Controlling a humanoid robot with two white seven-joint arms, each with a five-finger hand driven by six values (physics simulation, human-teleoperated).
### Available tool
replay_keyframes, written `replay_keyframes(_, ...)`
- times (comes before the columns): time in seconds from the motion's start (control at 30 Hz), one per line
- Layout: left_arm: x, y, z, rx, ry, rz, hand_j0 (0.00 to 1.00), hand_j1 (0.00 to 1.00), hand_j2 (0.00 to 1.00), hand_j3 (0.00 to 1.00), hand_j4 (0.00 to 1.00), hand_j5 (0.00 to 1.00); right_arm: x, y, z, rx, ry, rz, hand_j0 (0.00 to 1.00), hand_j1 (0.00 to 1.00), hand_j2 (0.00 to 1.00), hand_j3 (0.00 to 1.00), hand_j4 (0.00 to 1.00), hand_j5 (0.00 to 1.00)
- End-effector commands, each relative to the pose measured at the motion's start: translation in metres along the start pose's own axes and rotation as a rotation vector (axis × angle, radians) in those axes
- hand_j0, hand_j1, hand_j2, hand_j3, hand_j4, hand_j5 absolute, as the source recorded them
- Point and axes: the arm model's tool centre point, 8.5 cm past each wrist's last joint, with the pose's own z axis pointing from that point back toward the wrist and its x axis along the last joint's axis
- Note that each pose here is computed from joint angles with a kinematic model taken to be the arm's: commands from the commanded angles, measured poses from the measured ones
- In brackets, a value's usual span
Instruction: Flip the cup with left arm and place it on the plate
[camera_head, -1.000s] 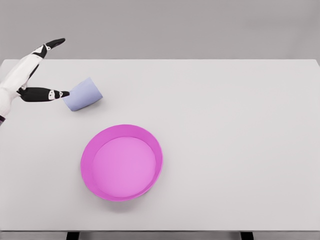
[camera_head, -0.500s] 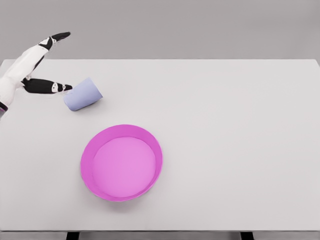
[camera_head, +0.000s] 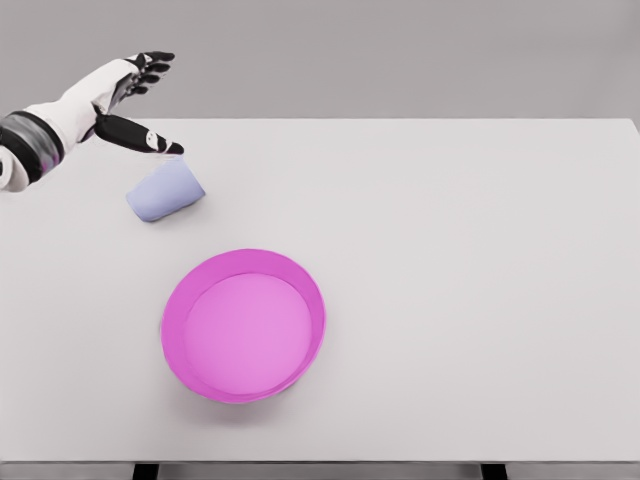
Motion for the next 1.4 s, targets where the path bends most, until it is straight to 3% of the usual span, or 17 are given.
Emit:
replay_keyframes(0.0, -0.012, -0.024, -0.003, -0.102, 0.057, 0.069, 1.00, 1.00, 1.00, 1.00, 1.00, 1.00, 0.000, 0.000, 0.000, 0.000, 0.000, 0.000, 1.00, 1.00, 1.00, 1.00, 1.00, 1.00)
replay_keyframes(0.07, -0.003, -0.020, -0.004, -0.110, 0.042, 0.095, 1.00, 1.00, 1.00, 1.00, 1.00, 1.00, 0.000, 0.000, 0.000, 0.000, 0.000, 0.000, 1.00, 1.00, 1.00, 1.00, 1.00, 1.00)
replay_keyframes(0.17, -0.003, -0.029, -0.007, -0.120, 0.056, 0.071, 1.00, 1.00, 1.00, 1.00, 1.00, 1.00, 0.000, 0.000, 0.000, 0.000, 0.000, 0.000, 1.00, 1.00, 1.00, 1.00, 1.00, 1.00)
replay_keyframes(0.5, -0.024, -0.048, -0.012, -0.158, 0.142, -0.020, 1.00, 1.00, 1.00, 1.00, 1.00, 1.00, 0.000, 0.000, 0.000, 0.000, 0.000, 0.000, 1.00, 1.00, 1.00, 1.00, 1.00, 1.00)
replay_keyframes(0.73, -0.030, -0.043, -0.011, -0.099, 0.165, -0.064, 1.00, 1.00, 1.00, 1.00, 1.00, 1.00, 0.000, 0.000, 0.000, 0.000, 0.000, 0.000, 1.00, 1.00, 1.00, 1.00, 1.00, 1.00)
replay_keyframes(1.0, -0.039, -0.045, -0.011, -0.079, 0.179, -0.195, 1.00, 1.00, 1.00, 1.00, 1.00, 1.00, 0.000, 0.000, 0.000, 0.000, 0.000, 0.000, 1.00, 1.00, 1.00, 1.00, 1.00, 1.00)
replay_keyframes(1.37, -0.052, -0.042, -0.018, -0.045, 0.209, -0.248, 1.00, 1.00, 1.00, 1.00, 1.00, 1.00, 0.000, 0.000, 0.000, 0.000, 0.000, 0.000, 1.00, 1.00, 1.00, 1.00, 1.00, 1.00)
